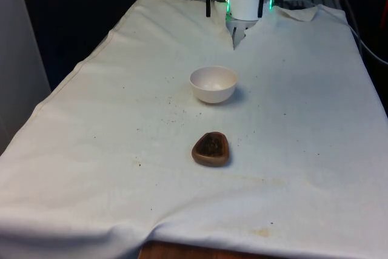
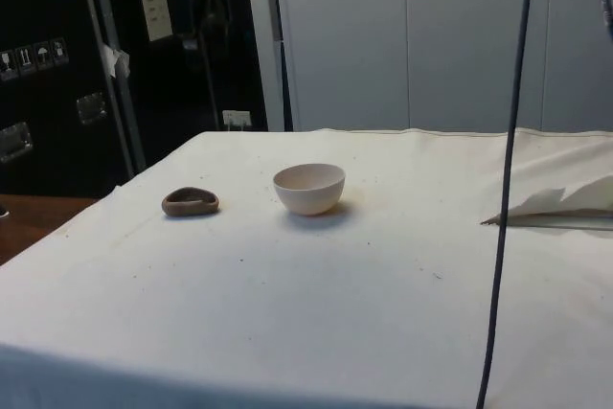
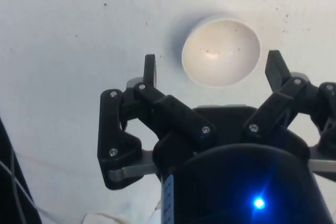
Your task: Pour the coffee beans from the cup into the bowl.
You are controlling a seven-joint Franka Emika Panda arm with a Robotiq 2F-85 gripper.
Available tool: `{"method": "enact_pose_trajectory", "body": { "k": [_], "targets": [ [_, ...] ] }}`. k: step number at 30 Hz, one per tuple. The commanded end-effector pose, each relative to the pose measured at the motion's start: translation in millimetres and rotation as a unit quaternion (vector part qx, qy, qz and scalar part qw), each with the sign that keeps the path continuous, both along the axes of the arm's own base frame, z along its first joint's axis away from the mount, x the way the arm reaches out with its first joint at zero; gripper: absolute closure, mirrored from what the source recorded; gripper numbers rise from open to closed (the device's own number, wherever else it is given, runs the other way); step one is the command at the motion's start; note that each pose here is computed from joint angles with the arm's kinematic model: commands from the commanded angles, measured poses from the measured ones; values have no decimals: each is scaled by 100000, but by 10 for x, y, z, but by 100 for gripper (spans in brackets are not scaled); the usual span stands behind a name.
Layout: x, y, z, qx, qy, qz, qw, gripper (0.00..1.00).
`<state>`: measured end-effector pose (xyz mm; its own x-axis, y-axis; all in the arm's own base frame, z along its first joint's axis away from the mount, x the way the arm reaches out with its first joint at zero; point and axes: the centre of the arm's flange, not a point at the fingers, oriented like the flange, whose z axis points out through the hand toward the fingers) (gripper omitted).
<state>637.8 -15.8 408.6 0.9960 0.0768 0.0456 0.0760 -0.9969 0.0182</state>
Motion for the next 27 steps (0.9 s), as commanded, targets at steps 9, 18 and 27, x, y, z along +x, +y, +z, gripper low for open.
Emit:
{"method": "enact_pose_trajectory", "body": {
  "k": [9, 18, 27],
  "targets": [
    [189, -79, -152, -280, -691, 7, 99997, 0],
    [179, -262, -269, -250, -896, 276, 99995, 0],
    [221, -335, -496, -670, -2919, 858, 99951, 0]
  ]
}}
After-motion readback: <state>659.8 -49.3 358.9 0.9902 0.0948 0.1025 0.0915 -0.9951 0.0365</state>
